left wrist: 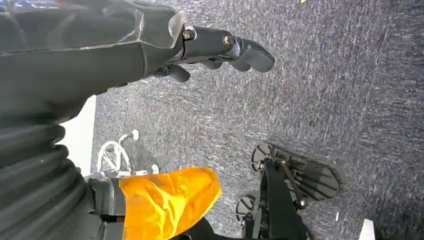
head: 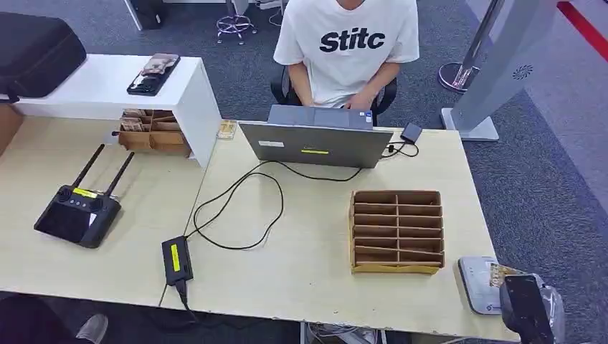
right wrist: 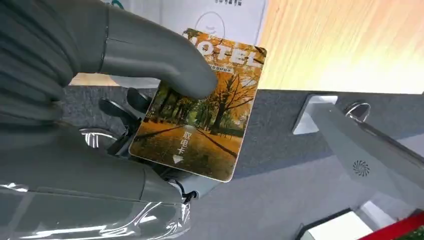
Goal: Pass the card to the sensor for recognition and then transmit it.
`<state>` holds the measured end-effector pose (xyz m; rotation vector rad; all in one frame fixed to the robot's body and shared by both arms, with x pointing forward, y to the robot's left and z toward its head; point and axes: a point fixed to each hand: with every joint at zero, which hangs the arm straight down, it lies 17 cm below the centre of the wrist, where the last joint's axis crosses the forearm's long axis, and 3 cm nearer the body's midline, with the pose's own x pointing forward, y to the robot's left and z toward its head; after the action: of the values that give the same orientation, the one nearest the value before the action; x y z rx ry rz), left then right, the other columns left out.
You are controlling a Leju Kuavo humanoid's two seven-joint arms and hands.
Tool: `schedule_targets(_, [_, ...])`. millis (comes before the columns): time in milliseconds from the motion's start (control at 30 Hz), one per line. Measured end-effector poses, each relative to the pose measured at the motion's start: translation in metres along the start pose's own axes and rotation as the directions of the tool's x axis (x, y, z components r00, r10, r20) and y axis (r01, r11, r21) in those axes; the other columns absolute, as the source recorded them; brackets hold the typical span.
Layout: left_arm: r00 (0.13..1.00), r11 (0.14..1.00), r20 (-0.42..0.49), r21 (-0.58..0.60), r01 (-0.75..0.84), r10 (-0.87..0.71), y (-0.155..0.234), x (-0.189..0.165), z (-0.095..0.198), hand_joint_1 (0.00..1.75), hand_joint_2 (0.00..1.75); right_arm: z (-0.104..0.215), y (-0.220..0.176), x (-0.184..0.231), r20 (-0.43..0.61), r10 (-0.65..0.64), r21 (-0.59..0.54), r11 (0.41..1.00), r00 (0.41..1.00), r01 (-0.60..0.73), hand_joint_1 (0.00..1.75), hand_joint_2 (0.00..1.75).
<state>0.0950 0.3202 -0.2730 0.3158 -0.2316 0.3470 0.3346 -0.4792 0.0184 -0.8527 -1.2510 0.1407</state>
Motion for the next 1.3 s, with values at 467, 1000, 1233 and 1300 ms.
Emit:
schedule_targets(467, [1.0,1.0,0.002,-0.008,-0.001,0.001,-0.001,0.0,0.0,0.0,1.75,0.009,0.034,-0.01,-0.032,0.01,0.075,0.997,0.999,-0.007,1.75,1.75])
schedule_targets(1000, [1.0,1.0,-0.007,-0.008,0.0,0.0,-0.002,-0.001,0.0,0.0,1.75,0.008,0.036,-0.005,-0.017,0.001,0.077,0.997,1.0,0.0,1.69,1.75])
schedule_targets(1233, [1.0,1.0,-0.006,-0.007,0.001,-0.001,-0.001,-0.001,0.0,0.0,1.75,0.004,0.017,0.021,0.049,-0.004,0.029,1.0,0.999,0.003,1.69,1.75])
schedule_targets(1300, [1.0,1.0,-0.006,-0.007,0.001,-0.001,-0.001,-0.001,0.0,0.0,1.75,0.001,0.005,0.036,0.083,-0.004,0.002,1.0,0.997,0.004,1.68,1.75])
